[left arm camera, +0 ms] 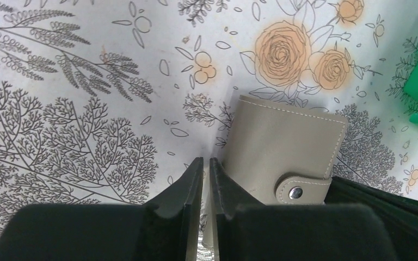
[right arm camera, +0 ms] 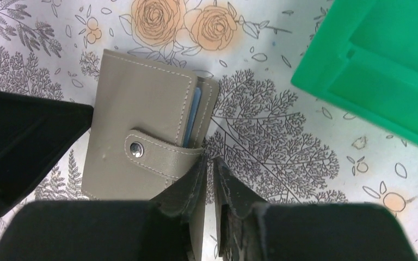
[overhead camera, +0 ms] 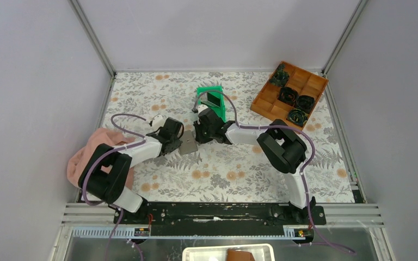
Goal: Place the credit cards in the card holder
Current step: Adjust the card holder at the center of the board.
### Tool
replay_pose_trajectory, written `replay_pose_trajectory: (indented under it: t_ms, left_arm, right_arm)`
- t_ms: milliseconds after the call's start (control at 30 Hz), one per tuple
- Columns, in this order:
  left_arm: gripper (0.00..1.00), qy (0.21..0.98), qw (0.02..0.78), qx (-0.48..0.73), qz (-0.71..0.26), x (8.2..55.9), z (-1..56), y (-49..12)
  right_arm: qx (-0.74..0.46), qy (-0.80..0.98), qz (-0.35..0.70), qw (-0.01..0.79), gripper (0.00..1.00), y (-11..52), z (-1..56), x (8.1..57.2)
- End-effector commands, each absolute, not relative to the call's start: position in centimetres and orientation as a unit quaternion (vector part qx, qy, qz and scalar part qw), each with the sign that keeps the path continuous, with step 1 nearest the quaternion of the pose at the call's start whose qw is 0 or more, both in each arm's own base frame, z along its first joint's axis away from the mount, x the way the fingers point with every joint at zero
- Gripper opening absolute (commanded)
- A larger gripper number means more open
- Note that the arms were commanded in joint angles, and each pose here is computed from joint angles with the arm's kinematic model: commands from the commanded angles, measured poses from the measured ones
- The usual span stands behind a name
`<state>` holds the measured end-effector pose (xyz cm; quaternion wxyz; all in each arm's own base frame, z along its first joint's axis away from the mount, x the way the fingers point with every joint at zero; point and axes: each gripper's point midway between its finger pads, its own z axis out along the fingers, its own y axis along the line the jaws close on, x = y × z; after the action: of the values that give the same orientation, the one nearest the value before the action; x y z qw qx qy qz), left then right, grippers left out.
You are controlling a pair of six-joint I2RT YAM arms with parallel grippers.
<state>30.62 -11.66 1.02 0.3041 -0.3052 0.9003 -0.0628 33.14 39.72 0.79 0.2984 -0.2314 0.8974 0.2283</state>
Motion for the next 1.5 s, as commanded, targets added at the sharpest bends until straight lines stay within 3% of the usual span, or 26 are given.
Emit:
replay_pose_trajectory:
  t_ms: [0, 400, 1033, 1233, 1467]
  left_arm:
    - [0.17, 0.930, 0.267, -0.251, -0.037, 28.9, -0.9, -12.3]
    - [0.16, 0.943, 0.260, -0.192, -0.077, 28.7, -1.0, -14.8]
    - [0.16, 0.951, 0.252, -0.128, -0.122, 27.6, -0.3, -17.3]
    - [0.29, 0.949, 0.270, -0.125, -0.108, 28.0, 1.3, -16.6]
    - [0.57, 0.938, 0.313, -0.134, -0.060, 29.7, 4.4, -14.9]
  right_arm:
    - [-0.239, 0.941, 0.185, 0.156, 0.18, 35.5, -5.2, 26.0]
    - [-0.202, 0.957, 0.130, 0.162, 0.17, 31.4, -4.9, 24.4]
    - [-0.169, 0.962, 0.087, 0.197, 0.21, 30.2, -3.9, 26.7]
    - [-0.162, 0.955, 0.075, 0.238, 0.34, 29.7, -1.0, 27.9]
    - [-0.149, 0.946, 0.052, 0.282, 0.48, 28.0, 3.0, 28.9]
